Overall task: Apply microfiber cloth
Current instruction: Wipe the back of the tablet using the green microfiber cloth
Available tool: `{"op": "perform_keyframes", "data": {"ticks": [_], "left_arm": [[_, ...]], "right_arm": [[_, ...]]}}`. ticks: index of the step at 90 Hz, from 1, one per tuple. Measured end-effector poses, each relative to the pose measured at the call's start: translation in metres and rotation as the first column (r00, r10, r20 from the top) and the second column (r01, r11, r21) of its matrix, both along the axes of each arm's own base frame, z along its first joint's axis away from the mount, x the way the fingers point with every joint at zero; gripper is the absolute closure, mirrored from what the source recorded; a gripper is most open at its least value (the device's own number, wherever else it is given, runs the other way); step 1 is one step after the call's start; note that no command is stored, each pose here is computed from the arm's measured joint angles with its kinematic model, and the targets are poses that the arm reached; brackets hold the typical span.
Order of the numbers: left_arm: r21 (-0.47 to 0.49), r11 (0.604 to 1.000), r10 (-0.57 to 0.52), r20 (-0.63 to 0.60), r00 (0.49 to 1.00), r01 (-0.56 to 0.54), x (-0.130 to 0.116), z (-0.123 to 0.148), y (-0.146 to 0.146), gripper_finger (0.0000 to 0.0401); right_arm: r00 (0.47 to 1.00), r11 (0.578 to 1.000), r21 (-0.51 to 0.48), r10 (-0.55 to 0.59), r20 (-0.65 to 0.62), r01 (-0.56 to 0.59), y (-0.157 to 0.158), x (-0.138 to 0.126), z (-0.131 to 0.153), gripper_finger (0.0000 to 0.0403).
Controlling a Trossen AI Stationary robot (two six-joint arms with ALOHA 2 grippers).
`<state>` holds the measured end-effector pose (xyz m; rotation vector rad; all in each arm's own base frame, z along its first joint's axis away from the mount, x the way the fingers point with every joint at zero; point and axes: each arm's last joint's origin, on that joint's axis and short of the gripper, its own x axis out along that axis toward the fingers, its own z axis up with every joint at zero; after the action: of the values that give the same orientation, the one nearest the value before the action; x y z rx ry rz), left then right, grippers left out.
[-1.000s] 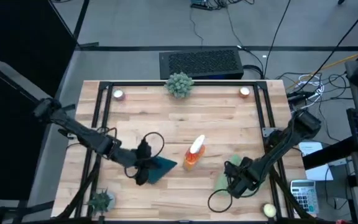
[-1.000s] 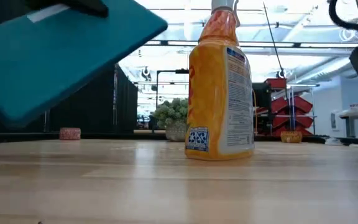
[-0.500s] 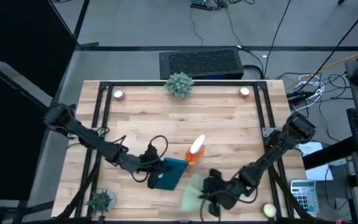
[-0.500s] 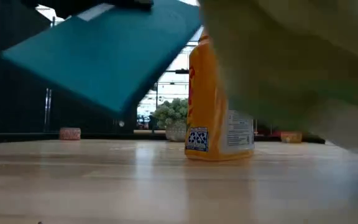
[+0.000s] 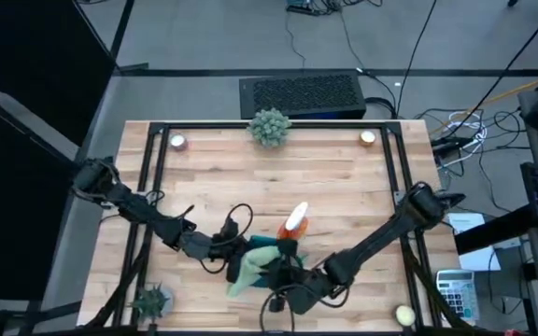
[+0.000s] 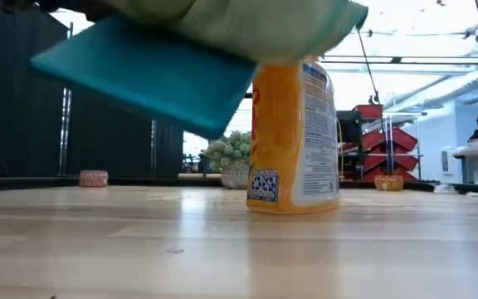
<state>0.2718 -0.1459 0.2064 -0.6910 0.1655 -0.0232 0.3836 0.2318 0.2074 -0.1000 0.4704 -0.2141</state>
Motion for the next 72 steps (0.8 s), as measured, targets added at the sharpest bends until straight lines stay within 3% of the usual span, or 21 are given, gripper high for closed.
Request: {"op": "perform_keyframes", "data": {"ticks": [11,21,37,47,56,72], "left_arm": [[-0.005,1.000,0.027,0.026,0.999,-0.027,-0.003,0.008,0.002,0.0389],[0.001,1.000,0.019,0.046,0.999,-0.019,-0.002,0.011,0.002,0.0389],[-0.011,1.000,0.010,0.062,0.998,-0.010,-0.004,0.014,-0.002,0.0388],[-0.033,0.999,0.012,0.052,0.999,-0.010,-0.004,0.013,-0.003,0.0388],[-0.049,0.999,0.018,0.055,0.998,-0.015,-0.004,0.014,-0.003,0.0388],[-0.006,1.000,0.020,0.025,0.999,-0.020,-0.004,0.009,-0.002,0.0388]], "right_arm": [[0.996,0.995,0.082,0.061,-0.060,-0.056,0.012,-0.003,-0.019,0.0390],[0.986,0.992,0.077,0.111,-0.126,-0.102,0.021,-0.012,-0.029,0.0390],[0.996,1.000,-0.019,0.005,-0.087,-0.007,0.011,-0.027,0.008,0.0390],[0.997,0.995,-0.069,-0.074,0.002,0.074,-0.004,-0.029,0.038,0.0390],[0.992,0.994,-0.044,-0.097,0.080,0.101,-0.015,-0.020,0.052,0.0390],[0.996,1.000,0.019,0.001,0.085,-0.003,-0.012,0.006,0.022,0.0390]]}}
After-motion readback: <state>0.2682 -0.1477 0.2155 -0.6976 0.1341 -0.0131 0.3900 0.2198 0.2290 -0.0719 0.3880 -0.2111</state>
